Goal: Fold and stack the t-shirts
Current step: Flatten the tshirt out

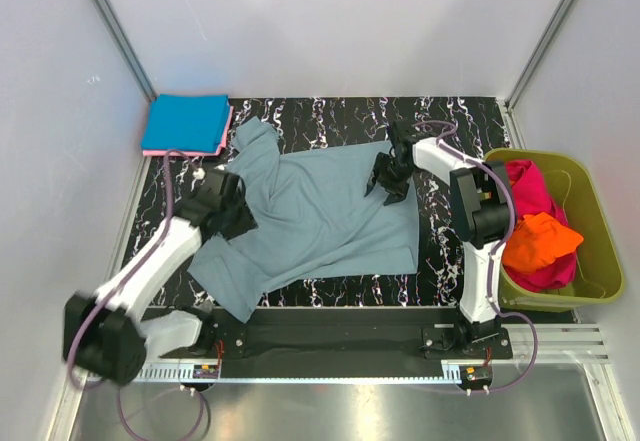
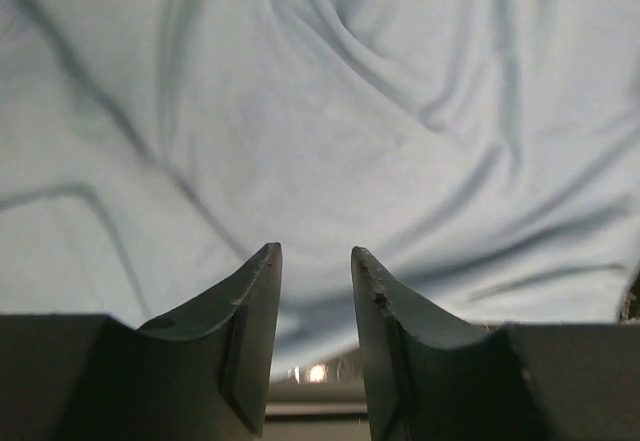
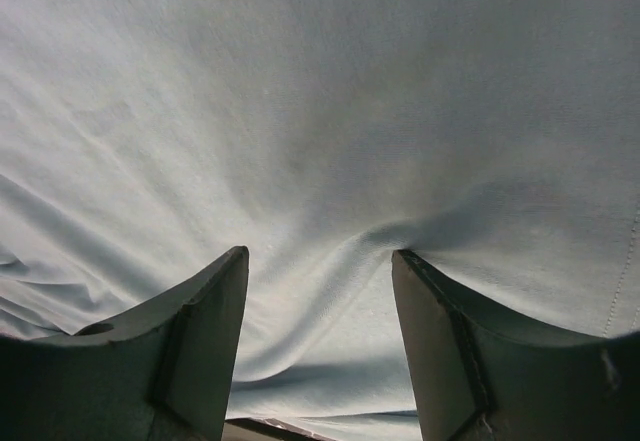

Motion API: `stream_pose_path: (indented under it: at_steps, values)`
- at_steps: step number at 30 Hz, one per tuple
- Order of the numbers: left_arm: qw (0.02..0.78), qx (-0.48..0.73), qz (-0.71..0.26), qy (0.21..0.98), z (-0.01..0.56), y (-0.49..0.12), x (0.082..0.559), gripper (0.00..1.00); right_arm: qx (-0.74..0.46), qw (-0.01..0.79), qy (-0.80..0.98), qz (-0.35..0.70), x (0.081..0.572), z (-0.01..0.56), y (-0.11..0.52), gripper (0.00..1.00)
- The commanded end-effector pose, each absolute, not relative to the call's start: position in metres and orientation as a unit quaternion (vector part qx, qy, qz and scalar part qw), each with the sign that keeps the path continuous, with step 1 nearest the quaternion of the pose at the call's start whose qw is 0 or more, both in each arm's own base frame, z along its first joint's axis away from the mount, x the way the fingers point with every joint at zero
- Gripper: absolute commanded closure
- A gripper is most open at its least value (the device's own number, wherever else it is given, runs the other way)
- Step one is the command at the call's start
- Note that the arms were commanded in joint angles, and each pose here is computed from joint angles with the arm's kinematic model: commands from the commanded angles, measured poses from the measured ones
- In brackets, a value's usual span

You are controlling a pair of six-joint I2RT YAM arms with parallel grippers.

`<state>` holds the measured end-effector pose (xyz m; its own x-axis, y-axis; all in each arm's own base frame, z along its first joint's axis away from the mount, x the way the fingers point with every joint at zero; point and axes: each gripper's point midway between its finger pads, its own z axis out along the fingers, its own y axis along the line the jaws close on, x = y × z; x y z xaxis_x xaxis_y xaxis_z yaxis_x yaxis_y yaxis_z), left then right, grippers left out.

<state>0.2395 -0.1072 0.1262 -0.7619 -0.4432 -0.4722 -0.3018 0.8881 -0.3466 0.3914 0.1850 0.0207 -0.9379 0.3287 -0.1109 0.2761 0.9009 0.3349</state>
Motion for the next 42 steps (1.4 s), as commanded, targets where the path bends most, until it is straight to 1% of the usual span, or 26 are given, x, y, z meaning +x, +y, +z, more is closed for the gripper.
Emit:
stream_pose_path:
  at_steps: [1,2,6,7,9,10,12,13,14,15,18,19,20,21,22,23,24,26,28,30,31,32,33,37,41,42]
  values:
    - [0.276,-0.157,-0.187,0.93,0.121,-0.133,0.287,0.6,0.189,0.091,0.971,0.114,0.412,-0.005,0.148,0.33]
    - [0.255,-0.158,-0.18,0.937,0.102,-0.134,0.301,0.6,0.193,0.088,0.971,0.114,0.414,-0.007,0.142,0.33]
    - [0.209,-0.124,-0.173,0.954,0.069,-0.153,0.348,0.6,0.199,0.091,0.969,0.115,0.432,-0.011,0.12,0.32]
    - [0.201,-0.12,-0.176,0.956,0.061,-0.162,0.372,0.6,0.198,0.102,0.969,0.111,0.443,-0.008,0.119,0.32]
    - [0.189,-0.111,-0.185,0.958,0.051,-0.172,0.391,0.6,0.191,0.099,0.972,0.089,0.449,-0.005,0.109,0.32]
    - [0.168,-0.112,-0.179,0.963,0.031,-0.175,0.4,0.6,0.191,0.115,0.971,0.09,0.463,0.007,0.108,0.31]
    - [0.188,-0.107,-0.193,0.957,0.042,-0.185,0.435,0.6,0.193,0.103,0.972,0.088,0.465,0.007,0.102,0.3]
    - [0.173,-0.11,-0.189,0.96,0.026,-0.187,0.442,0.6,0.188,0.117,0.971,0.094,0.476,0.018,0.102,0.3]
    - [0.189,-0.108,-0.201,0.955,0.044,-0.192,0.461,0.61,0.179,0.118,0.972,0.092,0.479,0.02,0.1,0.28]
    - [0.189,-0.103,-0.201,0.956,0.045,-0.195,0.466,0.63,0.174,0.113,0.975,0.081,0.477,0.024,0.097,0.27]
    - [0.21,-0.103,-0.188,0.954,0.065,-0.189,0.473,0.63,0.153,0.141,0.976,0.062,0.487,0.053,0.089,0.24]
    - [0.23,-0.101,-0.191,0.949,0.088,-0.187,0.471,0.62,0.141,0.162,0.975,0.062,0.49,0.073,0.087,0.23]
    - [0.229,-0.102,-0.182,0.951,0.089,-0.181,0.461,0.62,0.137,0.167,0.975,0.059,0.488,0.083,0.086,0.23]
    - [0.253,-0.102,-0.188,0.944,0.117,-0.177,0.453,0.61,0.136,0.185,0.972,0.058,0.486,0.104,0.084,0.22]
    - [0.261,-0.102,-0.187,0.942,0.127,-0.174,0.443,0.58,0.134,0.193,0.97,0.057,0.483,0.115,0.084,0.22]
    - [0.248,-0.106,-0.171,0.948,0.117,-0.165,0.423,0.57,0.137,0.207,0.968,0.026,0.48,0.125,0.074,0.01]
    - [0.28,-0.104,-0.175,0.938,0.147,-0.159,0.411,0.57,0.128,0.225,0.966,0.017,0.471,0.144,0.076,0.01]
    - [0.3,-0.114,-0.148,0.935,0.154,-0.14,0.388,0.55,0.117,0.245,0.962,-0.014,0.46,0.16,0.07,0.0]
    - [0.309,-0.125,-0.136,0.933,0.157,-0.122,0.348,0.55,0.123,0.25,0.96,-0.011,0.441,0.173,0.068,0.0]
    - [0.312,-0.151,-0.121,0.93,0.15,-0.104,0.316,0.55,0.147,0.225,0.963,0.033,0.416,0.171,0.073,0.0]
    - [0.3,-0.16,-0.122,0.932,0.144,-0.102,0.304,0.56,0.174,0.207,0.961,0.06,0.408,0.167,0.063,0.0]
    - [0.289,-0.176,-0.132,0.932,0.141,-0.102,0.295,0.57,0.167,0.184,0.959,0.138,0.399,0.17,0.083,0.0]
    - [0.264,-0.193,-0.129,0.936,0.129,-0.099,0.279,0.57,0.158,0.183,0.954,0.176,0.387,0.173,0.091,0.0]
    - [0.226,-0.227,-0.113,0.94,0.106,-0.092,0.263,0.57,0.144,0.211,0.95,0.18,0.358,0.189,0.088,0.01]
    - [0.214,-0.242,-0.086,0.942,0.096,-0.087,0.274,0.58,0.127,0.231,0.946,0.189,0.336,0.201,0.089,0.0]
    - [0.197,-0.247,-0.071,0.946,0.086,-0.085,0.275,0.59,0.127,0.23,0.945,0.192,0.328,0.2,0.089,0.0]
